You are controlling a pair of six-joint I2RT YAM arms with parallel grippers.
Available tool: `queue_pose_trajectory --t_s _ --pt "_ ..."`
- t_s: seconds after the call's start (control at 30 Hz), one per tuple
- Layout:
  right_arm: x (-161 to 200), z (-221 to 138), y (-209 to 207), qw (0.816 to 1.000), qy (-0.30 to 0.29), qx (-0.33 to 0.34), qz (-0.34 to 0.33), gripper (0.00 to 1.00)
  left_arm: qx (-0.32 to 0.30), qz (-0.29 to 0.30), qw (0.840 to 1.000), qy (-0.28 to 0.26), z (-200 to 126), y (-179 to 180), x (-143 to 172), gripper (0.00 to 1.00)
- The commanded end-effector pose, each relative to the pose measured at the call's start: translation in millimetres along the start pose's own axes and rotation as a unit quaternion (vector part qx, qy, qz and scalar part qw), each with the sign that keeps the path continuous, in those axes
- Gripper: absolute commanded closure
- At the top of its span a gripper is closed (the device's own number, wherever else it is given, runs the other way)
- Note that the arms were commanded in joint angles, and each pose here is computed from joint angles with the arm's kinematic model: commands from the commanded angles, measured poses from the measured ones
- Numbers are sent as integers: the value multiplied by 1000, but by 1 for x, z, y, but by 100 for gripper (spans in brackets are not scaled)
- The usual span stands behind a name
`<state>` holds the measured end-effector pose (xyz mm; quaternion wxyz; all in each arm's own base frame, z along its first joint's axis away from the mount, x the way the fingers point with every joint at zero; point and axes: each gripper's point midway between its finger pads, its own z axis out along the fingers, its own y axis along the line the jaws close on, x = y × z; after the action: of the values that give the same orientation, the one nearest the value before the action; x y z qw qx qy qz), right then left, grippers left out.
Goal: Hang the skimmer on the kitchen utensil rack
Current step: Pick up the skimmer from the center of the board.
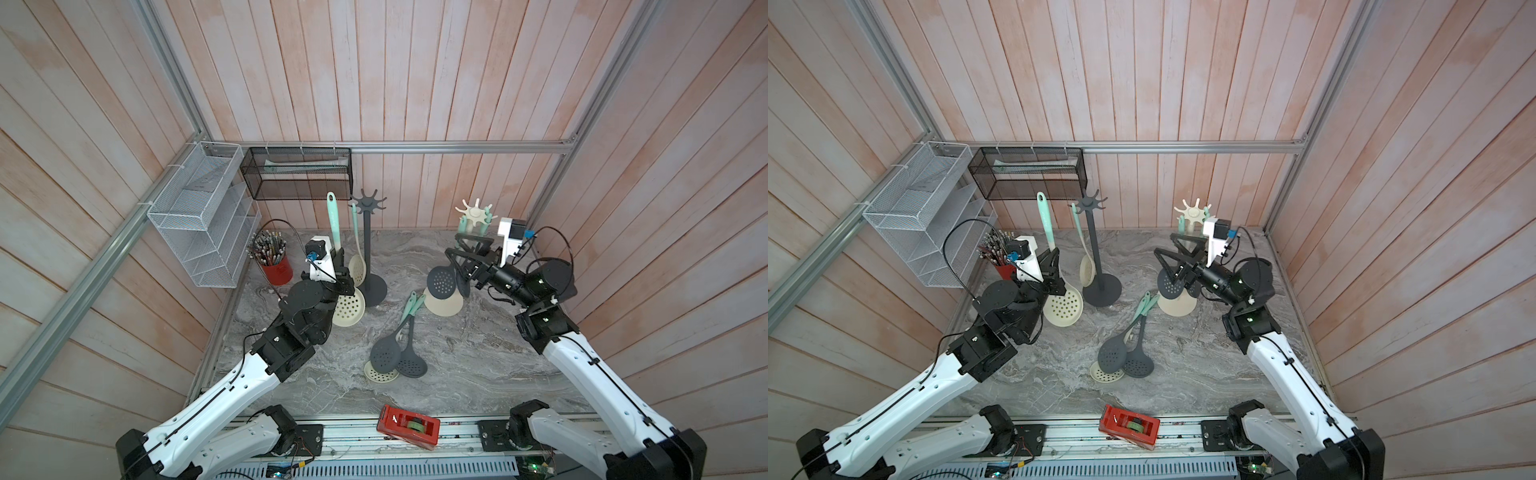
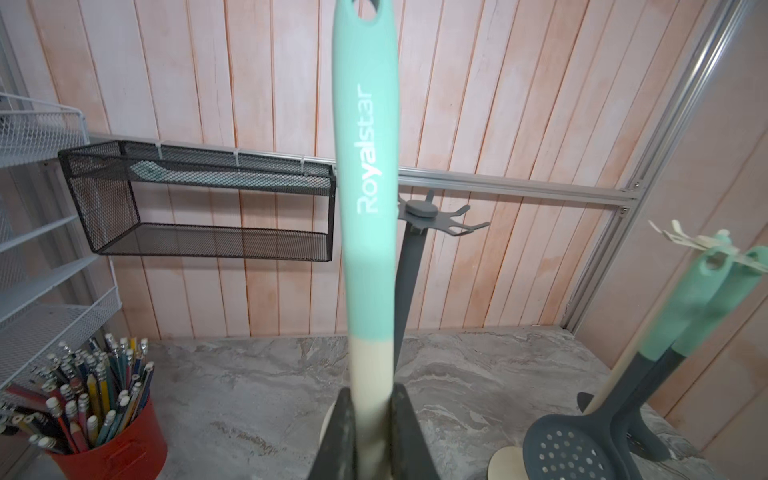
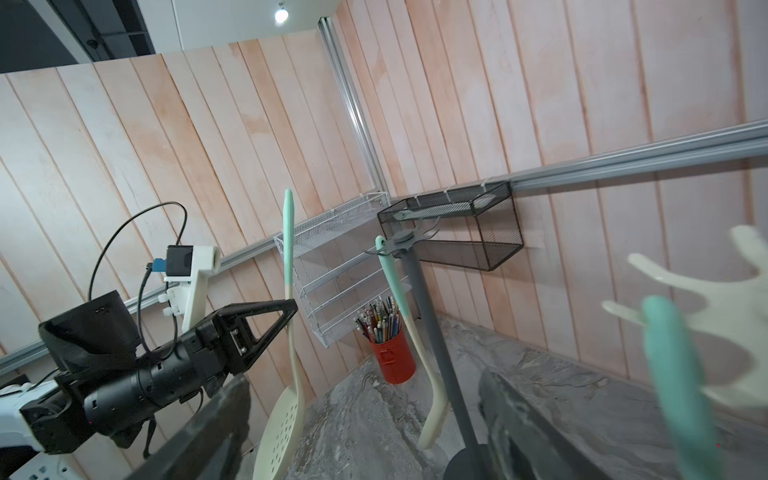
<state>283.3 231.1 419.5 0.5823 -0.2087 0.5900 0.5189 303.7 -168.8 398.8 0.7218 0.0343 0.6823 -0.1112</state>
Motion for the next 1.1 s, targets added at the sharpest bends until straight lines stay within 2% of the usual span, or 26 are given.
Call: queue_pose_trajectory --t_s 0.0,0.2,0.47,0.8,1.07 --pt "4 19 14 999 10 -37 -9 13 -6 10 999 -40 -5 -6 -13 100" --pt "29 41 9 999 41 -31 -6 13 25 -10 999 -25 -7 -28 5 100" --pt "75 67 10 996 90 -23 1 11 43 -33 998 -26 -5 -38 0 100" --pt "108 91 14 994 107 -17 12 11 48 -68 996 -16 -5 -42 -6 100" --pt "115 95 37 992 100 -73 23 14 62 -75 995 -9 -3 -48 -4 100"
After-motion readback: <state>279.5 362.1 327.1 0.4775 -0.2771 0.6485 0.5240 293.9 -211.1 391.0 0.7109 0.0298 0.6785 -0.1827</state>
